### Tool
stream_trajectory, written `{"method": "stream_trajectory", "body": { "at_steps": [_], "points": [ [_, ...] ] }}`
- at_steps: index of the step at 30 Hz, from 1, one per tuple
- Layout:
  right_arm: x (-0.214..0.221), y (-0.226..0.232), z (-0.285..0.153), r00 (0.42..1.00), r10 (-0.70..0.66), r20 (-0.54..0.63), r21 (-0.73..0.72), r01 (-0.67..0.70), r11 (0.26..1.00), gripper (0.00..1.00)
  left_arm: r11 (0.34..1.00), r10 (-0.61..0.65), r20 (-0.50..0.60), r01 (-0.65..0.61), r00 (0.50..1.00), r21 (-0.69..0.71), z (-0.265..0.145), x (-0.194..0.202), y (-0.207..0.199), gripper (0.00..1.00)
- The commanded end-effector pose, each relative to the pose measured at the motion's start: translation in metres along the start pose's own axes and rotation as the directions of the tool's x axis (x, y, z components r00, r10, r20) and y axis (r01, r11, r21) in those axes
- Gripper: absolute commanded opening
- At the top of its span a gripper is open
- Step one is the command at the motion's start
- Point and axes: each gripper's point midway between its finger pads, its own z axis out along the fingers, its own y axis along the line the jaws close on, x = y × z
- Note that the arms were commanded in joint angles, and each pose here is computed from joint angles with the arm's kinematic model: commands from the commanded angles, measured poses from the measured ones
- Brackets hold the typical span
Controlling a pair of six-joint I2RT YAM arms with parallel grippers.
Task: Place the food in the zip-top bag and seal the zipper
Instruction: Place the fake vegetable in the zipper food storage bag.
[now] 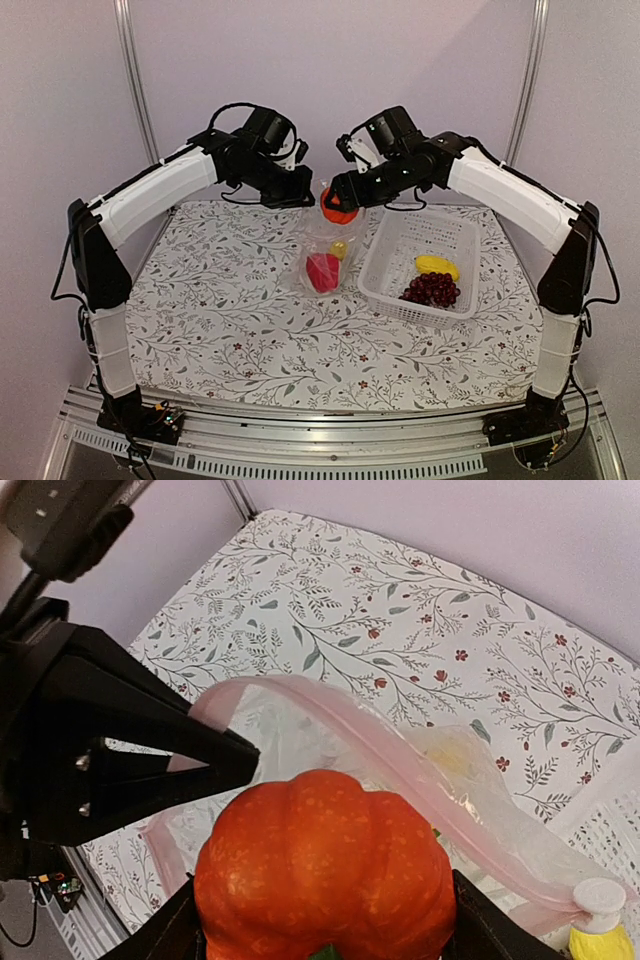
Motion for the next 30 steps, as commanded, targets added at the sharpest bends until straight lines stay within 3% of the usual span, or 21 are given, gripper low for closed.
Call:
{"method": "stream_trajectory", "body": {
  "at_steps": [1,10,19,30],
  "points": [
    [0.002,-0.016,0.013,1.0,0.018,-0.017,0.101,-0.016,0.995,0.51,1.0,-0.004,0.055,0.003,0.998,0.024,-0.013,-0.017,-0.004,0.0],
    [0.004,-0.026,0.019,0.999,0.027,-0.041,0.164,-0.02,0.986,0.72,1.0,-0.009,0.054,0.008,0.999,0.018,-0.013,-0.016,-0.002,0.0],
    [-0.002,-0.009,0.008,0.999,0.029,-0.03,0.077,-0.026,0.997,0.79,1.0,-0.009,0.042,0.009,0.999,0.014,-0.008,-0.013,0.0,0.0],
    [-0.009,-0.007,-0.002,0.999,0.044,-0.004,0.071,-0.043,0.997,0.87,1.0,-0.012,0.041,0.011,0.999,0.024,-0.007,-0.013,-0.002,0.0]
  ]
}}
